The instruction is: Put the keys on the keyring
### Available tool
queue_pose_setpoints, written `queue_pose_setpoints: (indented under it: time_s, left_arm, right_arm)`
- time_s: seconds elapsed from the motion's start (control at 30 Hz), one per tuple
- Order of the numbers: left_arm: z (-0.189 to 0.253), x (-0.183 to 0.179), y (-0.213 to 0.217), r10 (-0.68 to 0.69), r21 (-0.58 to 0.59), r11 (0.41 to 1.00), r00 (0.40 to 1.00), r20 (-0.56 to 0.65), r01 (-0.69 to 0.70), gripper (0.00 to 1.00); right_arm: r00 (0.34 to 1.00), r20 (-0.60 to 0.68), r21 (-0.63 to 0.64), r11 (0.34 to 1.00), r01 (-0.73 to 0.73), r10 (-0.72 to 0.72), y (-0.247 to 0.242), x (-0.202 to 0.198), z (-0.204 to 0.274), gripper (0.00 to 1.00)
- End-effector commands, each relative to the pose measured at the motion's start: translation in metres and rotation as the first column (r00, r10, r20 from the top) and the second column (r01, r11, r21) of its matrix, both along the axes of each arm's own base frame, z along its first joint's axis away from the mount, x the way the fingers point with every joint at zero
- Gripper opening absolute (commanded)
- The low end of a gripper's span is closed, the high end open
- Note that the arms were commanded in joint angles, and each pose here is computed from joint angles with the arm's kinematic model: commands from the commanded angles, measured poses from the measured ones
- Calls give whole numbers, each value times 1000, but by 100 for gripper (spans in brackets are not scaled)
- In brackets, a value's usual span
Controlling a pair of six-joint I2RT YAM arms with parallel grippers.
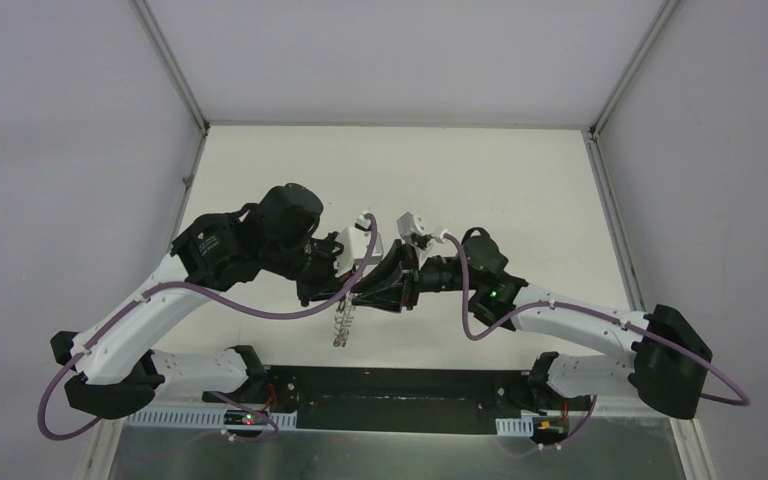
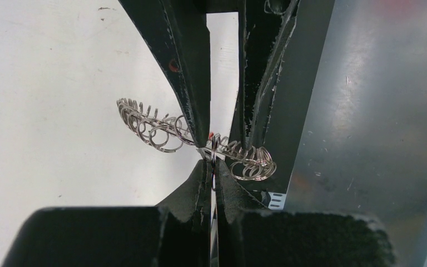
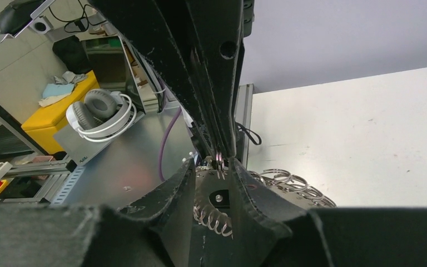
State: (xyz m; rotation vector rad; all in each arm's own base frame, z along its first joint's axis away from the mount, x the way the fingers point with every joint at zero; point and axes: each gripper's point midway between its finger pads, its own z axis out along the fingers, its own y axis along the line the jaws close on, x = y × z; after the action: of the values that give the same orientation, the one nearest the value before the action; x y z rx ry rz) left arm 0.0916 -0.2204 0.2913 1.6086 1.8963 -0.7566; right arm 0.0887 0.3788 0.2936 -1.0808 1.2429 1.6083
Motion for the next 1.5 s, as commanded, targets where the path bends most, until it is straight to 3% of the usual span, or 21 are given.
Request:
queue_pose_setpoints:
  time_s: [0.0,0.1,0.23,0.5,0.57,0.63,0.73,0.83,0.97,1.23,1.47]
  left_arm:
    - [14,4,-3,-3,-46,999,999,41,5,0]
    - [14,4,-3,-3,-46,999,999,39,5,0]
    - [13,2,-4,-9,-49,999,1000,30,11,0]
    - [9,0,-5,-12,-44,999,1000,13,13,0]
    - [9,1,-5,-12,-46,999,1000,16,13,0]
    - [9,1,-5,-11,-50,999,1000,17,12,0]
    - [10,3,-5,-5,-59,998,1000,31,6,0]
    - [18,6,-7,19,-106,994,998,62,-12,26]
    - [35,11,-14,62,-238,971,990,128,-30,42]
    - [66,-5,-17,54,-503,861,970,235,74,52]
    - [73,-15,-10,81,-622,768,941,328,150,54]
  right_arm:
    - [998,42,64,997,-45,43,3,-9,24,31]
    - [998,39,47,998,-41,39,4,-8,20,29]
    - [998,39,44,998,-41,39,5,-8,19,19]
    - [998,29,31,998,-49,48,8,-10,17,22]
    - [998,32,29,998,-54,53,8,-11,17,16]
    - [998,38,31,998,-53,52,7,-11,18,0]
    - [998,51,41,998,-43,41,6,-10,20,0]
    - [998,61,55,998,-14,11,3,-7,22,0]
    - [996,72,87,995,42,-49,-5,-3,27,0]
    - [985,147,184,981,65,-93,-27,-11,49,0]
    - [980,194,197,980,-3,-36,-34,-24,52,0]
